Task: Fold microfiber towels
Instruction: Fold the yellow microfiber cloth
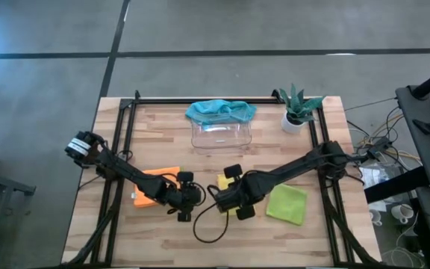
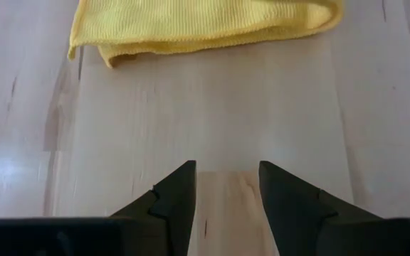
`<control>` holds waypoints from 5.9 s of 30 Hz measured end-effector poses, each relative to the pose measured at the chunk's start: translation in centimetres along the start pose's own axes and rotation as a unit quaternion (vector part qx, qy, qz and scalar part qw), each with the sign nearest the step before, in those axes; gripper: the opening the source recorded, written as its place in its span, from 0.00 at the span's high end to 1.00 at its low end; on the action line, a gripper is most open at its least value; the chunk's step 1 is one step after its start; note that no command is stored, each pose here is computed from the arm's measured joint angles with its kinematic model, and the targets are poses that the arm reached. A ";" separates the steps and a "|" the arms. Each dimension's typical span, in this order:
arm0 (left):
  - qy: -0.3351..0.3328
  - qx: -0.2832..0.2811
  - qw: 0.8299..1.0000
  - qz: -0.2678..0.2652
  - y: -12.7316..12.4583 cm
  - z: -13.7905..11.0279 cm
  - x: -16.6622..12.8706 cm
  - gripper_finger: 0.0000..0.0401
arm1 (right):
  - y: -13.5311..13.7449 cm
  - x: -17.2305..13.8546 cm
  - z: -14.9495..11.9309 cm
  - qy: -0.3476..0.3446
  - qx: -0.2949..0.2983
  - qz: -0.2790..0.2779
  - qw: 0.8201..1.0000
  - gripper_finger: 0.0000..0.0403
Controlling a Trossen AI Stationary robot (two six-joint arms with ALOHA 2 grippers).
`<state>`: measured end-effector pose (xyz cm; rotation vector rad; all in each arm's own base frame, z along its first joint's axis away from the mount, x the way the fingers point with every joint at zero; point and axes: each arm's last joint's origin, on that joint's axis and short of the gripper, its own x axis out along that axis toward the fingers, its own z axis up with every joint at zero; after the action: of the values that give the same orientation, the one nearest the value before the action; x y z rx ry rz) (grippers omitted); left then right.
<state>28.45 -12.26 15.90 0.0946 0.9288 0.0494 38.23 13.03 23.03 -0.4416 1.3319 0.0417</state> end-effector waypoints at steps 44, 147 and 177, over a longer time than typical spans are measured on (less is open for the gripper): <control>-0.037 0.017 0.999 0.012 0.6 0.4 0.4 0.65 | -5.5 5.4 -4.0 -0.026 0.018 -0.032 0.999 0.98; -0.134 -0.024 0.988 0.067 1.4 0.6 8.8 0.65 | 7.6 5.1 -6.4 0.043 0.109 0.057 0.991 0.83; -0.131 0.091 0.975 -0.152 -1.4 2.1 6.3 0.89 | 3.5 7.9 -10.1 0.033 -0.101 -0.126 0.986 0.84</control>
<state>33.86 -13.24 12.00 0.1247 0.6740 -0.3265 29.84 11.13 12.87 -0.7855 1.3329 -0.0487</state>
